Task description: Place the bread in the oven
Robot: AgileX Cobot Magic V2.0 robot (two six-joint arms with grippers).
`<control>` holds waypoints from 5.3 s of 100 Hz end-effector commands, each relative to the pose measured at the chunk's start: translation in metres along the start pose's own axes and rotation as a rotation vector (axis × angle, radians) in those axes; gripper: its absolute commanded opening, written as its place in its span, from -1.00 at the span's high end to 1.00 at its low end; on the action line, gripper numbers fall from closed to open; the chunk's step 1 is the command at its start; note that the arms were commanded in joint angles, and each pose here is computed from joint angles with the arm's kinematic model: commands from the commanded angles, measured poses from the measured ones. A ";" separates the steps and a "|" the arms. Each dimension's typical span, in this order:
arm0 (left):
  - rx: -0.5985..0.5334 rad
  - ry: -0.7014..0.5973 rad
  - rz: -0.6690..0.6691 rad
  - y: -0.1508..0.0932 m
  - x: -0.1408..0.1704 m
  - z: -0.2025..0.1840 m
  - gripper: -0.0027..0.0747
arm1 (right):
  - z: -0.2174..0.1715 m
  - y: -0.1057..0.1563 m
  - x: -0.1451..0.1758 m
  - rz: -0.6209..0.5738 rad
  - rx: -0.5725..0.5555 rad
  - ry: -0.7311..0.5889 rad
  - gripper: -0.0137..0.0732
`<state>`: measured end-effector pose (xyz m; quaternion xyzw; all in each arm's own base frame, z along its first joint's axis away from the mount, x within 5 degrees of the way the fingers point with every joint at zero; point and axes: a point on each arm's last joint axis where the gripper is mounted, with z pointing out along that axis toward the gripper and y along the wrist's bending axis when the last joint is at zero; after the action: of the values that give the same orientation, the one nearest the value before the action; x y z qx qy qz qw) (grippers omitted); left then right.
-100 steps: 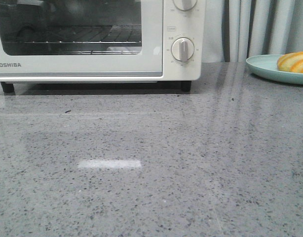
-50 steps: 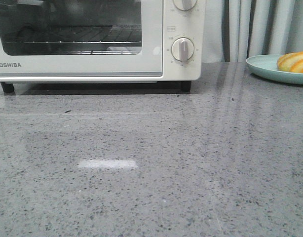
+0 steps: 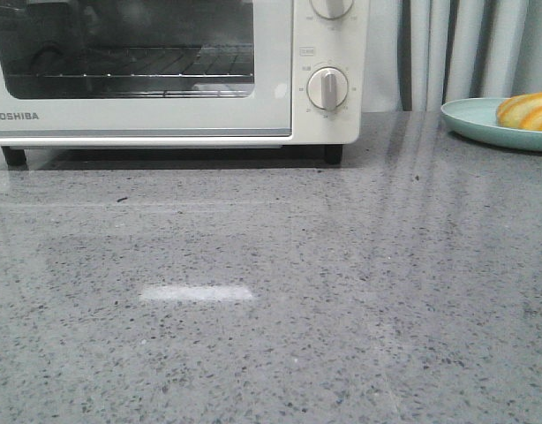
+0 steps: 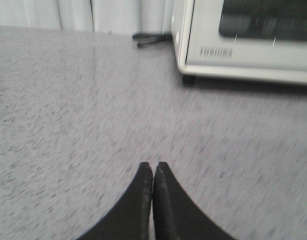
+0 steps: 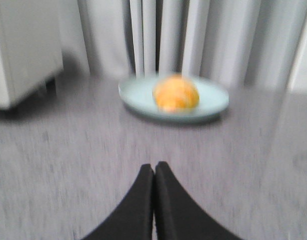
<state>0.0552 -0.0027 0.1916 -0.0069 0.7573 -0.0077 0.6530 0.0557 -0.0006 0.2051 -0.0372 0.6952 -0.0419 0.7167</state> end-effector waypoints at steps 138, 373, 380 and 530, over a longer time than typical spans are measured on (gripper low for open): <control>0.520 -0.107 0.107 -0.050 -0.197 0.024 0.29 | 0.014 -0.002 -0.124 0.266 -0.150 0.075 0.03; 0.765 0.344 0.291 -0.105 -0.158 0.159 0.99 | 0.019 -0.002 -0.122 0.239 -0.143 0.097 0.86; 0.766 0.381 0.297 -0.102 -0.145 0.154 0.99 | 0.019 -0.002 -0.122 0.239 -0.143 0.097 0.86; 0.718 -0.095 0.335 -0.062 -0.165 -0.009 0.99 | 0.252 -0.029 -0.174 0.247 -0.013 0.559 -0.21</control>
<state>0.0704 -0.0624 0.3463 0.3744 0.6726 -0.1535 0.6196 0.2820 -0.0028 0.3680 0.0492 0.8904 0.0518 0.4496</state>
